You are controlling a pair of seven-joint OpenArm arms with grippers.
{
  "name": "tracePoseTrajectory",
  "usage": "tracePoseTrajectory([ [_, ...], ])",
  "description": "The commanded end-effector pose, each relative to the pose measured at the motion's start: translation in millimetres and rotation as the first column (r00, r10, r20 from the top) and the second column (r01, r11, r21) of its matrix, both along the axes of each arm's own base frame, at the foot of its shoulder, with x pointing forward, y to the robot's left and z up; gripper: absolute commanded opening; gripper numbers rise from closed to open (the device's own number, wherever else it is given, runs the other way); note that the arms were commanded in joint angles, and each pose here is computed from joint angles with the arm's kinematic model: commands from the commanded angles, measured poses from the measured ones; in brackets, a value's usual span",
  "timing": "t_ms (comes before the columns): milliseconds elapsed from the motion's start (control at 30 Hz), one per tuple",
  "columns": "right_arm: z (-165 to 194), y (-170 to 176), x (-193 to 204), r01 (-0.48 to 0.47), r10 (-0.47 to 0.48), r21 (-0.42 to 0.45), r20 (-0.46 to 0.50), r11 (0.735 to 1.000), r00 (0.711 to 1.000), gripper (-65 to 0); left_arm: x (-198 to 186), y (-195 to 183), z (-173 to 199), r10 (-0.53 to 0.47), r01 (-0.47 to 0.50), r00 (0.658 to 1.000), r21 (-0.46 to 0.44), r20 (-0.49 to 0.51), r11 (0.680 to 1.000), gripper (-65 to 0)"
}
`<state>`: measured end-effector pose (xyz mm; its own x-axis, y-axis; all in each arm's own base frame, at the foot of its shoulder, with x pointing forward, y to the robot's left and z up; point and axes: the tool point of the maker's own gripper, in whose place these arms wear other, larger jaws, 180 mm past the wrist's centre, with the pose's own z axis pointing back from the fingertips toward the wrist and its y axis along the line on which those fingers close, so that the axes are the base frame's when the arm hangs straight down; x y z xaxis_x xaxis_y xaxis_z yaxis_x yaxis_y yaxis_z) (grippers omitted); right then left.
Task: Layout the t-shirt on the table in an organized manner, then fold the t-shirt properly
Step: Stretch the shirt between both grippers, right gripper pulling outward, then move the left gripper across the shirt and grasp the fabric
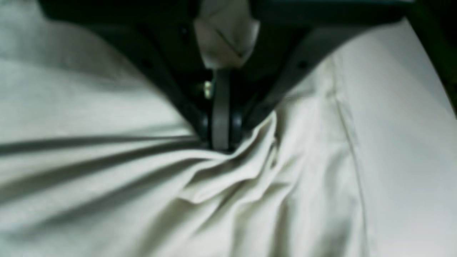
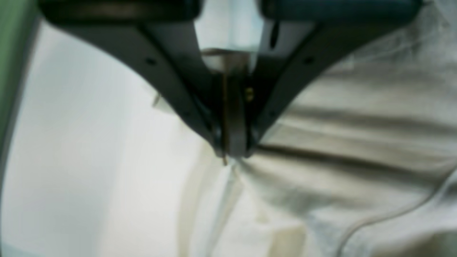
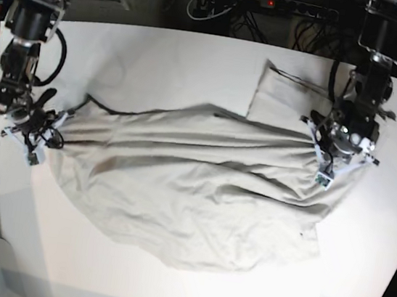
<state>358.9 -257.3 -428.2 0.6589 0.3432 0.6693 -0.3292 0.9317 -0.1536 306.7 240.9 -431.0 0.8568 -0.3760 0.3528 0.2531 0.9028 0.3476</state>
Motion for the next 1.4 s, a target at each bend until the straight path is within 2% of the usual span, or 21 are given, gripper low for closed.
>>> tracePoseTrajectory([
  [0, 4, 1, -5, -0.030, 0.029, -0.059, -0.020, 0.998, 0.999, -65.0, 10, 22, 12, 0.017, -0.019, 0.999, 0.059, 0.031, 0.998, -65.0],
  [100, 20, 28, -20, -0.093, 0.097, -0.091, 0.037, 0.992, 0.995, -65.0, 28, 38, 18, 0.018, -0.024, 0.997, 0.080, 0.074, 0.996, -65.0],
  [200, 35, 64, -36, -0.185, 0.194, -0.113, 0.081, 0.976, 0.978, -65.0, 48, 46, 26, 0.032, -0.040, 0.993, 0.080, 0.110, 0.996, -65.0],
  [300, 43, 105, -56, -0.298, 0.311, -0.125, 0.096, 0.946, 0.946, -65.0, 67, 53, 37, 0.054, -0.065, 0.989, 0.081, 0.136, 0.995, -65.0],
  [500, 58, 179, -93, -0.487, 0.497, -0.103, 0.127, 0.867, 0.858, -65.0, 103, 81, 69, 0.101, -0.122, 0.967, 0.076, 0.235, 0.990, -64.9],
  [600, 59, 201, -111, -0.545, 0.552, -0.085, 0.126, 0.834, 0.824, -65.0, 107, 101, 77, 0.152, -0.174, 0.952, 0.060, 0.267, 0.983, -64.9],
  [700, 58, 205, -124, -0.582, 0.589, -0.093, 0.111, 0.808, 0.800, -65.0, 107, 128, 88, 0.179, -0.211, 0.936, 0.075, 0.303, 0.975, -64.9],
  [933, 57, 191, -122, -0.587, 0.600, -0.131, 0.090, 0.799, 0.795, -65.0, 100, 158, 103, 0.220, -0.262, 0.919, 0.088, 0.328, 0.961, -64.9],
  [1000, 62, 178, -111, -0.551, 0.568, -0.152, 0.104, 0.820, 0.816, -65.0, 100, 159, 111, 0.228, -0.271, 0.909, 0.079, 0.349, 0.959, -64.9],
  [1067, 69, 167, -99, -0.517, 0.539, -0.169, 0.125, 0.839, 0.833, -65.0, 92, 151, 111, 0.230, -0.270, 0.914, 0.078, 0.334, 0.960, -64.9],
  [1200, 77, 155, -87, -0.468, 0.495, -0.182, 0.153, 0.865, 0.855, -65.0, 91, 87, 121, 0.173, -0.187, 0.920, 0.006, 0.353, 0.982, -64.9],
  [1367, 78, 154, -87, -0.468, 0.496, -0.186, 0.153, 0.864, 0.855, -64.8, 74, -22, 114, 0.140, -0.089, 0.934, -0.167, 0.328, 0.982, -64.9],
])
